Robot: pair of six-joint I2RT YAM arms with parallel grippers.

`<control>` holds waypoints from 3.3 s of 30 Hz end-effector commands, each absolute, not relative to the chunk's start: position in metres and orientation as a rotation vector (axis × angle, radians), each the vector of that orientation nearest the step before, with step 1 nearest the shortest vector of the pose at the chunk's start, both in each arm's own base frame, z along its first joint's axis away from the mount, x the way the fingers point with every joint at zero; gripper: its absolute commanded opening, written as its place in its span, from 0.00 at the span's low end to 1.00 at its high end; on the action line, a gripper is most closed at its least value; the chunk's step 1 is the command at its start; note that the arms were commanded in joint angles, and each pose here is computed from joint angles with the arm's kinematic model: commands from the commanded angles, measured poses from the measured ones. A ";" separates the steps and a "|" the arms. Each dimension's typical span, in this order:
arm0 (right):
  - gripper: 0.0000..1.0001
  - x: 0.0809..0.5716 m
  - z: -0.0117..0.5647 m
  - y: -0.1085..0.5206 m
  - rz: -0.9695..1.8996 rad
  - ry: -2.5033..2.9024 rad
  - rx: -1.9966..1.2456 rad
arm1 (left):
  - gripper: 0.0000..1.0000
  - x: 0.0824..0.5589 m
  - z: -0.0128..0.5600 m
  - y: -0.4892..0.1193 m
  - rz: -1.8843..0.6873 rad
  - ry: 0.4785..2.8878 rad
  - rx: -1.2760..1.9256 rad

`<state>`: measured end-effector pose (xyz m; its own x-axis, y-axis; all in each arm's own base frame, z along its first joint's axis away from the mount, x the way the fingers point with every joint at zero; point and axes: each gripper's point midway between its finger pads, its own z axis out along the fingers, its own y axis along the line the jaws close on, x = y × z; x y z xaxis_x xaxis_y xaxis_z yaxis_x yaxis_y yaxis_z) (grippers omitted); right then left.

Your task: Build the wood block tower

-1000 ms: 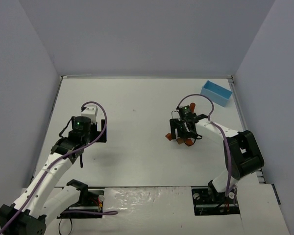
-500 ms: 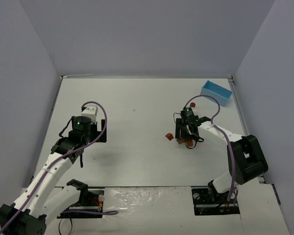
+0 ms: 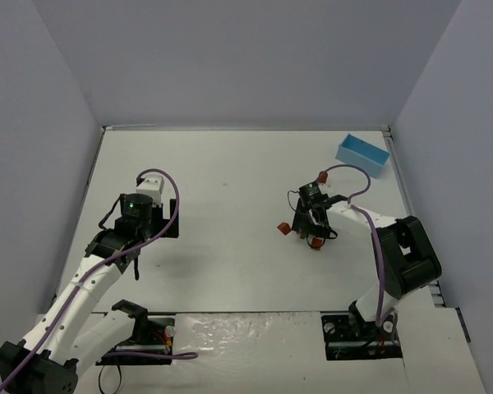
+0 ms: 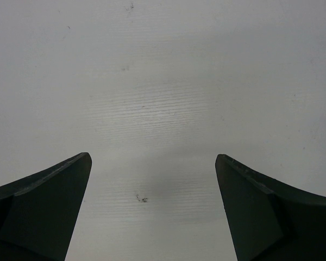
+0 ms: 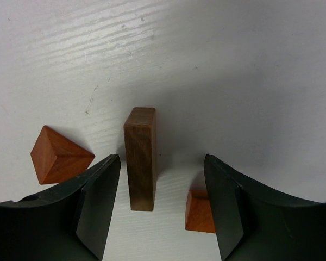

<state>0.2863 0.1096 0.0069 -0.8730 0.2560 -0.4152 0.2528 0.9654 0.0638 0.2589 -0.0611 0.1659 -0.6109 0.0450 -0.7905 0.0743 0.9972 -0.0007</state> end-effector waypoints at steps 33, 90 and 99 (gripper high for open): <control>0.34 0.381 0.048 0.146 -0.240 2.554 -0.096 | 0.97 0.271 0.189 -0.066 -0.060 2.178 0.066; 0.06 0.365 0.061 0.142 0.048 2.535 -0.242 | 0.97 0.273 0.184 -0.070 -0.069 2.199 0.081; 0.00 0.407 0.175 0.121 0.060 2.360 -0.294 | 0.97 0.274 0.183 -0.072 -0.076 2.203 0.086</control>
<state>0.3760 0.1397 0.0890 -0.8038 -0.1878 -0.5644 -0.2213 0.9752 -0.0093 0.2600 -0.0629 0.1532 -0.6540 0.0616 -0.7540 0.0799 0.9967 0.0121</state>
